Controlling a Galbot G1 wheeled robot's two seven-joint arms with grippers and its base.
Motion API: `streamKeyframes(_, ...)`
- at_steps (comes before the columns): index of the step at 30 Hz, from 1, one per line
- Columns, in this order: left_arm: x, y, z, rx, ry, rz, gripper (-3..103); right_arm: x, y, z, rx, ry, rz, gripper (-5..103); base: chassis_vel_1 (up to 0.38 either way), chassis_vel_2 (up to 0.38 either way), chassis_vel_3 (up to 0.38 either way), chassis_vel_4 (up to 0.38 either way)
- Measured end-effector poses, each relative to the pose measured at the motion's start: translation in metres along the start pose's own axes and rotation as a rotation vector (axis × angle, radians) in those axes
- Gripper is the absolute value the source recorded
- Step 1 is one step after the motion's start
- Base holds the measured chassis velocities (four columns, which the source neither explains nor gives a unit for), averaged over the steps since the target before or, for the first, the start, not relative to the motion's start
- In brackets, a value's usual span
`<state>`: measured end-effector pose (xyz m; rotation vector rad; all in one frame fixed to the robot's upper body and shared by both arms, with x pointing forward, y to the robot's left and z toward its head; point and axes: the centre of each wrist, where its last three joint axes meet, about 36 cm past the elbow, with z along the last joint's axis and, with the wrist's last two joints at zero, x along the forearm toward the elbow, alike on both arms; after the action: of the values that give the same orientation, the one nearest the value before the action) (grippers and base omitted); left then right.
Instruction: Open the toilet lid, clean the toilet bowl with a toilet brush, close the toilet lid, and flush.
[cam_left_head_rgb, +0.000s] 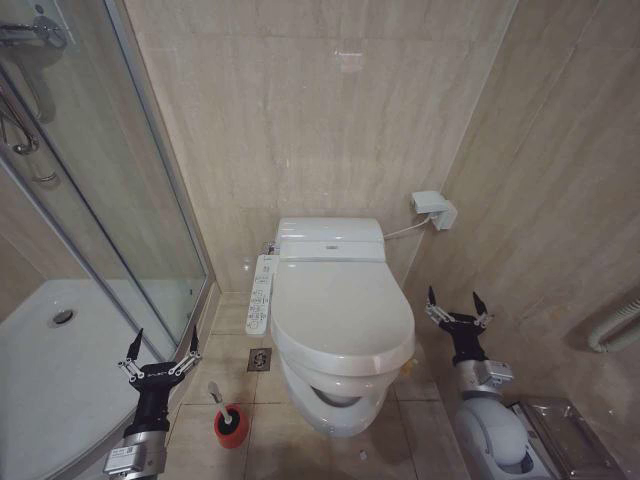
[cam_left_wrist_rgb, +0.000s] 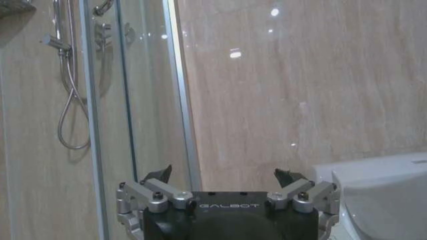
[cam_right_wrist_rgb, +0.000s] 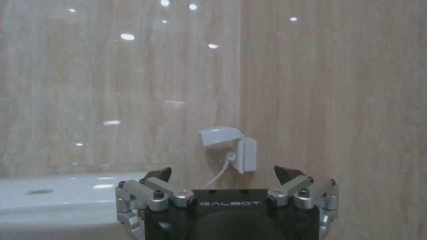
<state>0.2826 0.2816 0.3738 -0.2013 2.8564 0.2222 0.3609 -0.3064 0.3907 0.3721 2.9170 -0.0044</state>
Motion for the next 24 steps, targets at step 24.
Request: streamKeyframes(24, 0.0, 0.0, 0.0, 0.0, 0.0, 0.0, 100, 0.023, 0.019, -0.002, -0.029, -0.008, -0.015, 100, 0.0, 0.0, 0.0, 0.0)
